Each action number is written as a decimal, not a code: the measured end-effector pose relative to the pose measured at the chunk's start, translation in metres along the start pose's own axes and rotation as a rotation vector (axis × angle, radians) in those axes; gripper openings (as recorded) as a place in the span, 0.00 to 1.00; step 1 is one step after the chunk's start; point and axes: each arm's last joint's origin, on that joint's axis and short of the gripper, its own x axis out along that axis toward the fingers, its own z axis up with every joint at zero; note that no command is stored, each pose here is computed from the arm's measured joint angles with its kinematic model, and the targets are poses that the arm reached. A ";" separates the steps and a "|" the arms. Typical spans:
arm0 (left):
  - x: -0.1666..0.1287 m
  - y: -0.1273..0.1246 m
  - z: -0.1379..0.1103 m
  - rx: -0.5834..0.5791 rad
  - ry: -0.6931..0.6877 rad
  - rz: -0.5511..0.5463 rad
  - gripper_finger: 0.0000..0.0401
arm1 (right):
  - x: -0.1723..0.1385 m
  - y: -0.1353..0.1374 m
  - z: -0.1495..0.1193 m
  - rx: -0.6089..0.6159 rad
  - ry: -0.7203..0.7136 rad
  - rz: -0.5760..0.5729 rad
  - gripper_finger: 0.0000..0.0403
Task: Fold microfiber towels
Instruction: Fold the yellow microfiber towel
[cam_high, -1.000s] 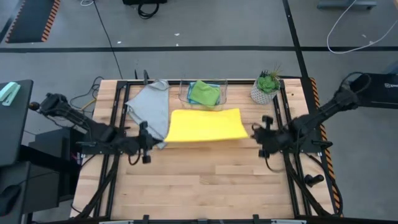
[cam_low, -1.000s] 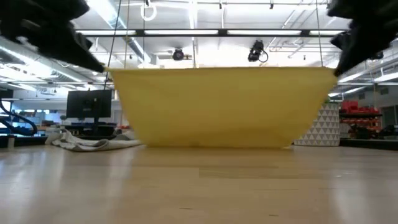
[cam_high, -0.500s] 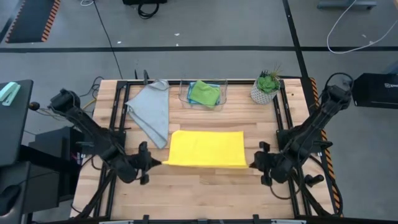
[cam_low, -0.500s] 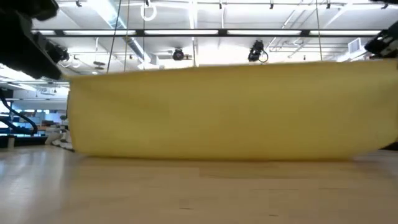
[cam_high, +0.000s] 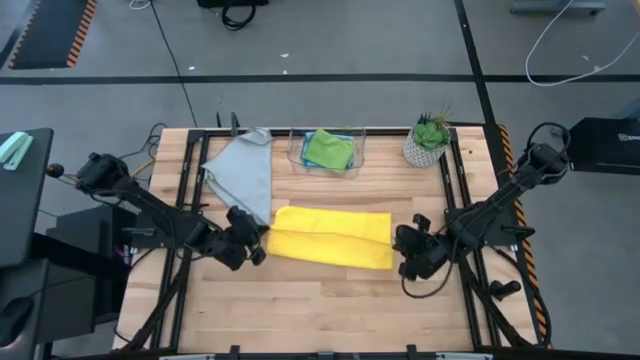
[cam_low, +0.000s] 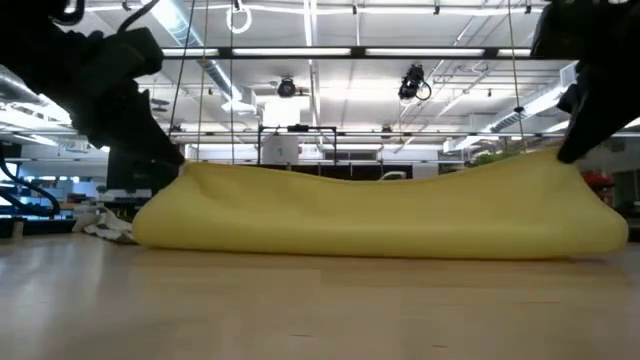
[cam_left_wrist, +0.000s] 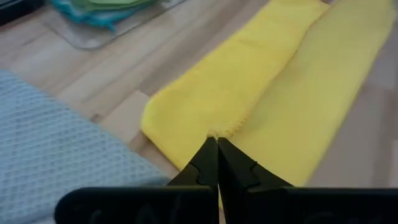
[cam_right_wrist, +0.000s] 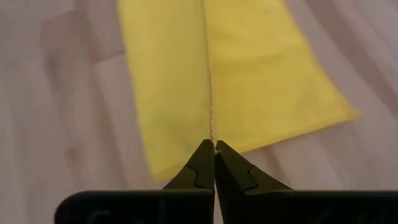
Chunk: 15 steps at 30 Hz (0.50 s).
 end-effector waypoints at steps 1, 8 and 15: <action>0.002 0.001 0.001 -0.002 -0.001 0.009 0.01 | 0.001 -0.003 0.002 0.009 0.003 -0.015 0.01; 0.007 0.007 0.004 -0.013 0.003 0.051 0.02 | 0.011 -0.020 0.017 0.048 0.015 -0.105 0.01; 0.014 0.009 0.001 -0.001 0.038 0.073 0.01 | 0.019 -0.035 0.029 0.044 0.028 -0.154 0.04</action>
